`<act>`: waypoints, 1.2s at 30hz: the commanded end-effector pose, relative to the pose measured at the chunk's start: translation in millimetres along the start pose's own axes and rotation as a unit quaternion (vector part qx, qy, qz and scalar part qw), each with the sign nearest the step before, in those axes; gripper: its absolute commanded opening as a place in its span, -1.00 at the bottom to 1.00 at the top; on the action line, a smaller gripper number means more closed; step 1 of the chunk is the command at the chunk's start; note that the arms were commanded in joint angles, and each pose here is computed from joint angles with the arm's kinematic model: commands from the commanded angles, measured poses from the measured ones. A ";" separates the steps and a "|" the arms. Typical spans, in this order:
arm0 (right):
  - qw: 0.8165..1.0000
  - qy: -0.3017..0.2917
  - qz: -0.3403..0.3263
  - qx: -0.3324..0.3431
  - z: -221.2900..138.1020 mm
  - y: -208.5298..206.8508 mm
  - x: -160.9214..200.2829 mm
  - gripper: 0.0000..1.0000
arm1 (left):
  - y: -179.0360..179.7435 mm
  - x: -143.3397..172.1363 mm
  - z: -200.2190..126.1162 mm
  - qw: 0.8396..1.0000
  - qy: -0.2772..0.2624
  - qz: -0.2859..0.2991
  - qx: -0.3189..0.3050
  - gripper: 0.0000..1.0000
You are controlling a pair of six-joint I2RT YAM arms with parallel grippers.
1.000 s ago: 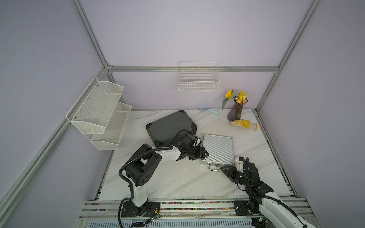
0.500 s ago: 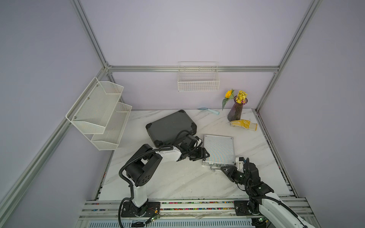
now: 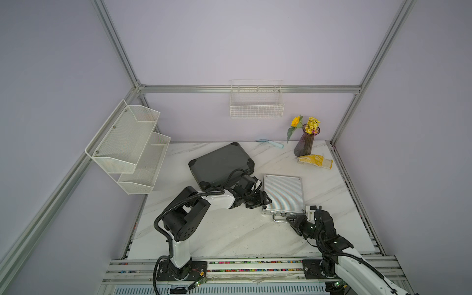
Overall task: Open the poker set cases
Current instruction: Pick up the poker set case from the center of the board.
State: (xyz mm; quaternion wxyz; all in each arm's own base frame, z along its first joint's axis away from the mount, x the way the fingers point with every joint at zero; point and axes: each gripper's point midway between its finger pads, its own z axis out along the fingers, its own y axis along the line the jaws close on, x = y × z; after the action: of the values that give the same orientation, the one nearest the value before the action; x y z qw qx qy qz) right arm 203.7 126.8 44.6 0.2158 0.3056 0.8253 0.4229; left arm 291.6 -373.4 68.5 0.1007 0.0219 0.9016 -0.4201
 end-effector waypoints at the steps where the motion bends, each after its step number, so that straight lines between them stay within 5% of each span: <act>1: 0.999 -0.010 0.017 -0.027 -1.7 14.4 -4.6 -0.51 | -20.6 10.6 8.2 0.999 0.010 0.011 0.043 0.27; 36: 0.995 -0.034 0.089 0.010 -6.3 -2.3 -9.2 -0.52 | -31.5 17.5 9.6 0.997 -0.014 -0.022 0.078 0.26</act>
State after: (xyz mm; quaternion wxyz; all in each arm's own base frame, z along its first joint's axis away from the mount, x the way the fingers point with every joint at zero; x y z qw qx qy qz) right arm 208.3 114.8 43.9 0.2175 0.3806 0.7937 0.4217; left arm 285.0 -384.9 68.4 0.1080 -0.0154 0.8860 -0.4506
